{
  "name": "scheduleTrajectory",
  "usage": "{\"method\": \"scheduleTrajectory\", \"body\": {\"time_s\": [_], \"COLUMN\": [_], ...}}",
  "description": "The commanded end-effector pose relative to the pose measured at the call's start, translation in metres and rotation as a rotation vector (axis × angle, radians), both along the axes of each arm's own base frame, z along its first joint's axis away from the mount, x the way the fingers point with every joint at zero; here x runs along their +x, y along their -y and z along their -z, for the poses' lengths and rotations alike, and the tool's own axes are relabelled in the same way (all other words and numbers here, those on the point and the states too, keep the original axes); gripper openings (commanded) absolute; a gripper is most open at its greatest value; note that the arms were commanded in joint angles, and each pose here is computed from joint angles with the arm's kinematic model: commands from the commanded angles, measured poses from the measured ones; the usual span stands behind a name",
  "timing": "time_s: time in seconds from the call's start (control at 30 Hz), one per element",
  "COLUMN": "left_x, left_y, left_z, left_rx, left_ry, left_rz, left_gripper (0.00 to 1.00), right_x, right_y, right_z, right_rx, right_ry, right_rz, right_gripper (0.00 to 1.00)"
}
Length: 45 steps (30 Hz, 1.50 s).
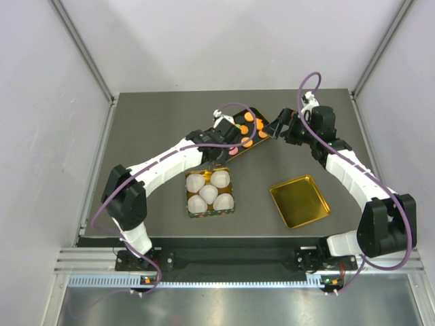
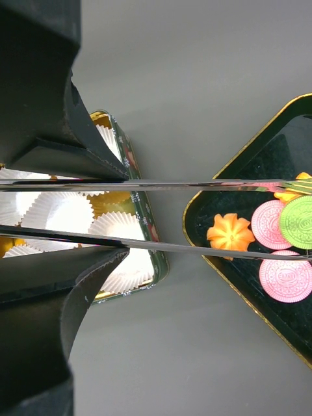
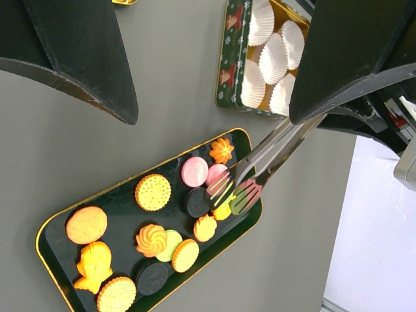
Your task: Pack the cookies
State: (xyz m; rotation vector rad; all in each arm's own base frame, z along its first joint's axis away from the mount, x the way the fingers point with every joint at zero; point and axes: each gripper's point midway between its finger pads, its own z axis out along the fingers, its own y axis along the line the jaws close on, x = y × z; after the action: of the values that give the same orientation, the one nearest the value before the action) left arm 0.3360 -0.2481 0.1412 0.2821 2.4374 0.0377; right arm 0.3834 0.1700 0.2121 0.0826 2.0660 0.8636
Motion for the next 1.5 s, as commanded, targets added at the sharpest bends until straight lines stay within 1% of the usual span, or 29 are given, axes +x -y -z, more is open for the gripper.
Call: {"method": "scheduleTrajectory", "body": {"time_s": [0.0, 0.93, 1.47], "left_x": [0.005, 0.001, 0.002], "left_y": [0.002, 0.003, 0.002], "left_z": [-0.013, -0.008, -0.021], "left_rx": [0.018, 0.107, 0.142], "left_ry": [0.035, 0.036, 0.06], "left_rz": [0.002, 0.011, 0.019], "left_gripper": [0.48, 0.48, 0.44], "right_x": [0.007, 0.008, 0.008], "right_y": [-0.007, -0.007, -0.006], "right_z": [-0.025, -0.024, -0.026], "right_rx": [0.012, 0.005, 0.001], "right_ry": [0.083, 0.083, 0.085], "right_rz": [-0.022, -0.023, -0.02], "right_gripper": [1.0, 1.0, 1.0]}}
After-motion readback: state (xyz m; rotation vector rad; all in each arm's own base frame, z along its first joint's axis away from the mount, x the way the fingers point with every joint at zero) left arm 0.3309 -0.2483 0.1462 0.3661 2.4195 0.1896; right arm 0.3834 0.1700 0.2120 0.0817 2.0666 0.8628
